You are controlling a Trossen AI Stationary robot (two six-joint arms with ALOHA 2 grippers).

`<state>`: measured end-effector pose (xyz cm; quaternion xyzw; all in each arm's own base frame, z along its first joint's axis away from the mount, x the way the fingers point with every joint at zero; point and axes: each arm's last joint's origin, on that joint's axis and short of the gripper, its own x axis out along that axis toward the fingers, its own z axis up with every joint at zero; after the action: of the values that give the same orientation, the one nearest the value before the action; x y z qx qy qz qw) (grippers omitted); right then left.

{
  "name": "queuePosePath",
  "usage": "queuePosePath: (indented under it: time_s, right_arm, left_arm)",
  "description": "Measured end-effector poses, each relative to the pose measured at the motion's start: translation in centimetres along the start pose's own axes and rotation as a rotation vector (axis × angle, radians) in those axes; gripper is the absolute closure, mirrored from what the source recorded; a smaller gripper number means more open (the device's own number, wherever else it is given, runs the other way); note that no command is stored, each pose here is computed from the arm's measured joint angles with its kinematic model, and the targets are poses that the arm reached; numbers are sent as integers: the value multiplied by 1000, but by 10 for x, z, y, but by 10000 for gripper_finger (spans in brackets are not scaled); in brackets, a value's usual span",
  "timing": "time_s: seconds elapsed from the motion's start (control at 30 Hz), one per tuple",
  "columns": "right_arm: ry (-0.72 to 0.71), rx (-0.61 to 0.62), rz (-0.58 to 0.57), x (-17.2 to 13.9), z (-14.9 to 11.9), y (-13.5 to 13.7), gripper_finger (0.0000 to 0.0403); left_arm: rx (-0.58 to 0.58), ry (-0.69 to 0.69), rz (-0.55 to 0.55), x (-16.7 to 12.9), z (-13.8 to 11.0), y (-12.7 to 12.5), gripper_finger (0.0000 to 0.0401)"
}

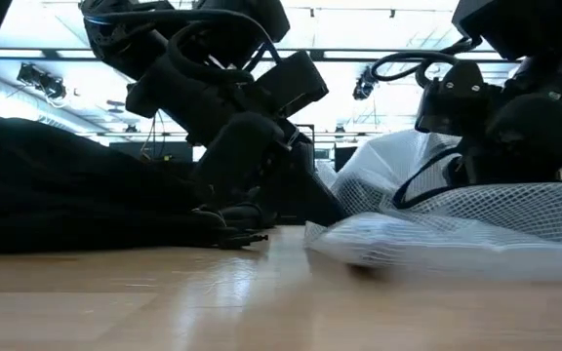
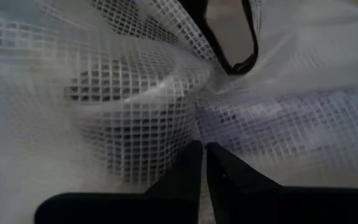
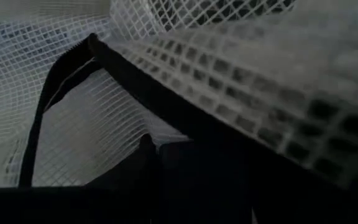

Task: Unpack backpack
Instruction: Remove the mini fan from the zip bag

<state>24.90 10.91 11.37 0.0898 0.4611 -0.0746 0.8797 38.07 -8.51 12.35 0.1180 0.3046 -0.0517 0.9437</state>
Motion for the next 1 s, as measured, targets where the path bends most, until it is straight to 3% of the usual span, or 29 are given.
queuePosePath:
  time_s: [0.27, 0.57, 0.77, 1.0]
  right_arm:
    - [-6, -41, 8, -2, 15, -19, 237]
    - [-59, -16, -21, 4, 34, -44, 237]
    - [-96, 10, 23, 6, 43, -50, 237]
    - [-91, 13, 110, 5, 45, -48, 237]
  left_arm:
    - [47, -26, 187, -22, 18, -13, 401]
    - [-20, -120, 44, -26, 26, -38, 401]
    - [-29, -64, 36, -18, 15, -42, 401]
    - [-66, 99, 3, -4, -9, -38, 401]
